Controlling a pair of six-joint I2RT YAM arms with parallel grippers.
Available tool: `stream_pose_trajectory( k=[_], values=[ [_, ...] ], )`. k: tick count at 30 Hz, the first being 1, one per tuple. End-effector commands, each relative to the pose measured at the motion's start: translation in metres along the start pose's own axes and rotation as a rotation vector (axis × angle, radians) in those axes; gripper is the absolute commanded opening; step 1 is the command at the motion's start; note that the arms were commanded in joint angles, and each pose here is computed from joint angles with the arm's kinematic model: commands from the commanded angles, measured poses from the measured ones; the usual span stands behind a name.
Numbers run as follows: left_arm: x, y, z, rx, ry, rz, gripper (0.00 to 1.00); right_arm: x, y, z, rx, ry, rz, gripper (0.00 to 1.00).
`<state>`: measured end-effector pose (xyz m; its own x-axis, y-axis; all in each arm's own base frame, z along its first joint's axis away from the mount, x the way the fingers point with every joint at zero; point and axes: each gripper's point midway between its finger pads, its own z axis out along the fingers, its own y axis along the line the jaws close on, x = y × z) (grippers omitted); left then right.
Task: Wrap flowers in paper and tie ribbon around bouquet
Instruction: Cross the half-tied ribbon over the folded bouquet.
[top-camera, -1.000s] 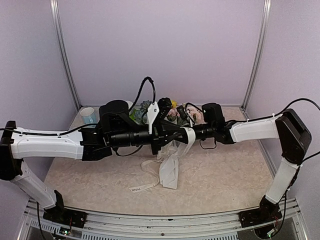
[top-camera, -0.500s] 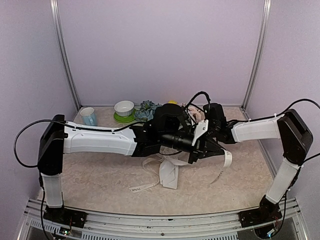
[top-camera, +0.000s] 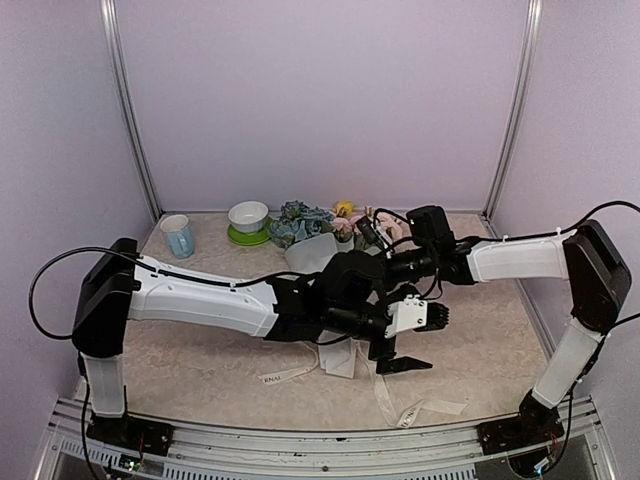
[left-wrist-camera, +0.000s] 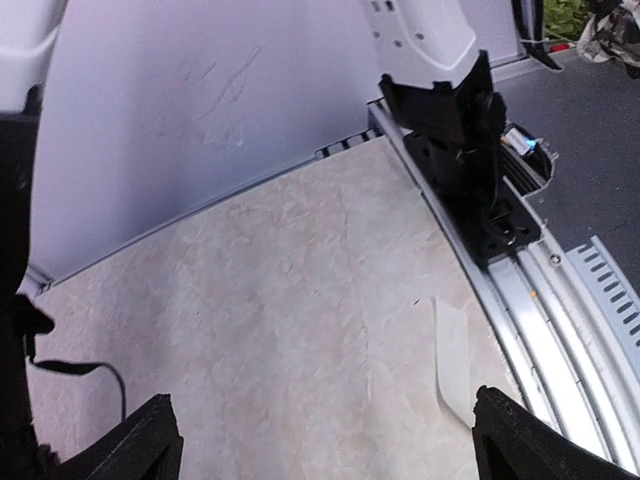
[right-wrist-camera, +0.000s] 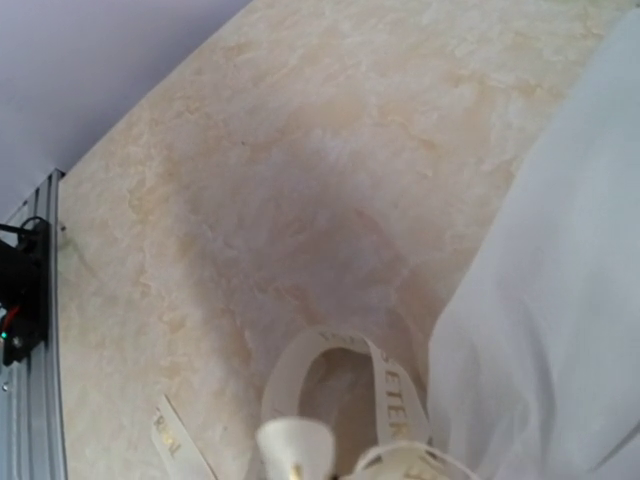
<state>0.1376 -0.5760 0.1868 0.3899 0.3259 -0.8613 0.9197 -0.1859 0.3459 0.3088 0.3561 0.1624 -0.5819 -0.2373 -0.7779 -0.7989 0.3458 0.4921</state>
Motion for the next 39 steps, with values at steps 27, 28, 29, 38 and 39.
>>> stream_pose_trajectory(
  k=[27, 28, 29, 38, 39],
  values=[
    [0.135, 0.105, -0.162, -0.416, -0.083, -0.395, 0.64, -0.024, 0.034, 0.023, -0.043, -0.025, -0.071, 0.0],
    [0.135, 0.106, -0.16, -0.415, -0.092, -0.389, 0.61, -0.024, 0.034, 0.023, -0.046, -0.026, -0.071, 0.0],
    [0.136, 0.106, -0.157, -0.406, -0.095, -0.388, 0.59, -0.024, 0.035, 0.023, -0.051, -0.026, -0.072, 0.0],
    [0.137, 0.118, -0.14, -0.393, -0.129, -0.427, 0.37, -0.024, 0.04, 0.022, -0.078, -0.02, -0.091, 0.0],
    [0.137, 0.118, -0.138, -0.385, -0.135, -0.425, 0.35, -0.023, 0.04, 0.022, -0.08, -0.017, -0.089, 0.0]
  ],
)
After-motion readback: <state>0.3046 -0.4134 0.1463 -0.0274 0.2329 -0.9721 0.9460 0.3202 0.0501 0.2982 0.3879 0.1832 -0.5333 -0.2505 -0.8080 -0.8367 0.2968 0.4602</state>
